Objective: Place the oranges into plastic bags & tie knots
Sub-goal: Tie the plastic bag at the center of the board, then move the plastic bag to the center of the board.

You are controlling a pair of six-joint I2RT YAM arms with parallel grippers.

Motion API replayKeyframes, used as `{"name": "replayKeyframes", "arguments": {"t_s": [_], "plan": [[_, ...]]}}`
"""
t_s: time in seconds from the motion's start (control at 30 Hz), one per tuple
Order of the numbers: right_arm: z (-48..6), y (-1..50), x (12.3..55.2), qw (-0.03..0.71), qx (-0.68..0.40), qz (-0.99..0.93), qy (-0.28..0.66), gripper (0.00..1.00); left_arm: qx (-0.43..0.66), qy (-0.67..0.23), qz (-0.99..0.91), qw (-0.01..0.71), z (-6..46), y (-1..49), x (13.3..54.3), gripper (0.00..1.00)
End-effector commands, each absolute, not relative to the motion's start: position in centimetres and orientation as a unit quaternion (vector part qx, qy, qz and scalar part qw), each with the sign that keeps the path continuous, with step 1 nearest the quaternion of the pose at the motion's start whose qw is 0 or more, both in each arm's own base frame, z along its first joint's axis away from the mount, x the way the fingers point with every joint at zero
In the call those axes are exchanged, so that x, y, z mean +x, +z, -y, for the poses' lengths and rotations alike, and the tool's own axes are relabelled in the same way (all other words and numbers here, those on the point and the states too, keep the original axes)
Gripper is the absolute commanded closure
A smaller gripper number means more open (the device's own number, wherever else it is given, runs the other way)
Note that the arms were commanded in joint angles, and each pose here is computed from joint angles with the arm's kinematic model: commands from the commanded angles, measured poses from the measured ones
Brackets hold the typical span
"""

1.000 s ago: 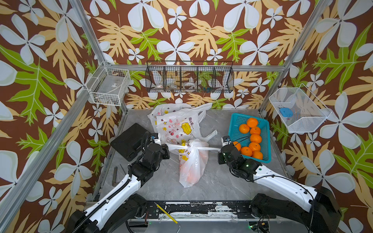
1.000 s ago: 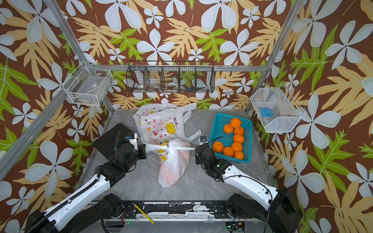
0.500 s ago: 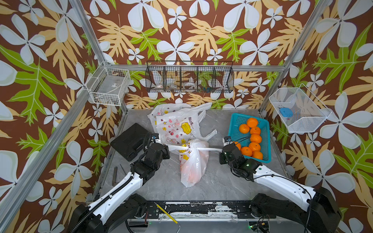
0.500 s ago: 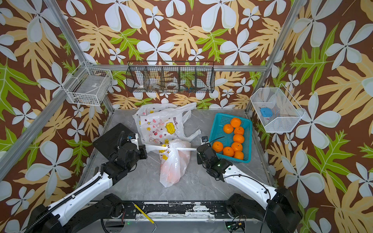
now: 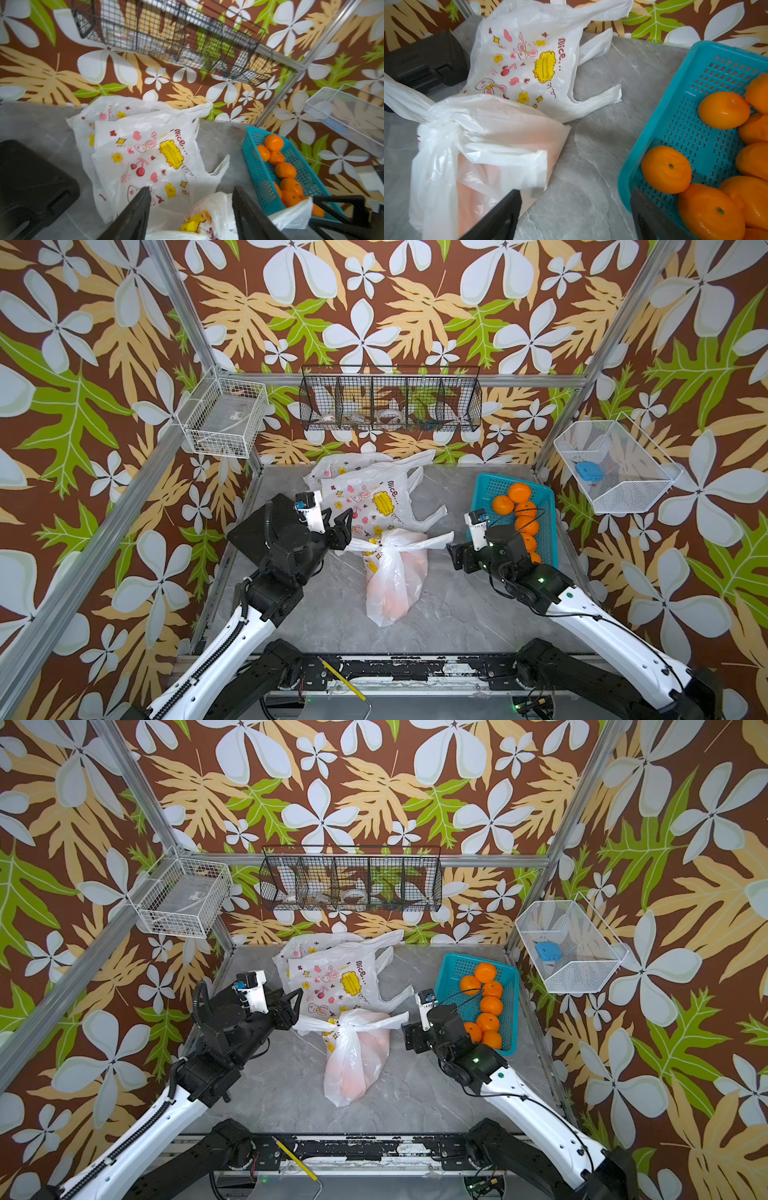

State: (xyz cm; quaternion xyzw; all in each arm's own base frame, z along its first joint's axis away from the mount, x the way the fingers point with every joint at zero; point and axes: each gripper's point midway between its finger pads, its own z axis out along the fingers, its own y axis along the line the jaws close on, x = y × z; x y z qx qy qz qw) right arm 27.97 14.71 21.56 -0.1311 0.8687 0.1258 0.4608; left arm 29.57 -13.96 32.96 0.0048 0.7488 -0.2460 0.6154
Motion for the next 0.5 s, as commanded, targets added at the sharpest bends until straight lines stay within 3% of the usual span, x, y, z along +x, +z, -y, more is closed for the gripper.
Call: {"name": "replayKeyframes", "arguments": {"t_s": [0.0, 0.13, 0.47], "plan": [[-14.2, 22.7, 27.0, 0.459, -0.134, -0.862, 0.167, 0.07, 0.088, -0.304, -0.750, 0.581, 17.9, 33.3, 28.2, 0.32], [-12.7, 23.8, 27.6, 0.485, -0.091, -0.847, 0.198, 0.03, 0.130, -0.282, -0.783, 0.540, 21.3, 30.1, 28.9, 0.27], [-12.2, 21.6, 28.1, 0.468, -0.076, -0.860, 0.189, 0.03, 0.220, -0.234, -0.841, 0.436, 27.1, 20.9, 31.0, 0.18]]}}
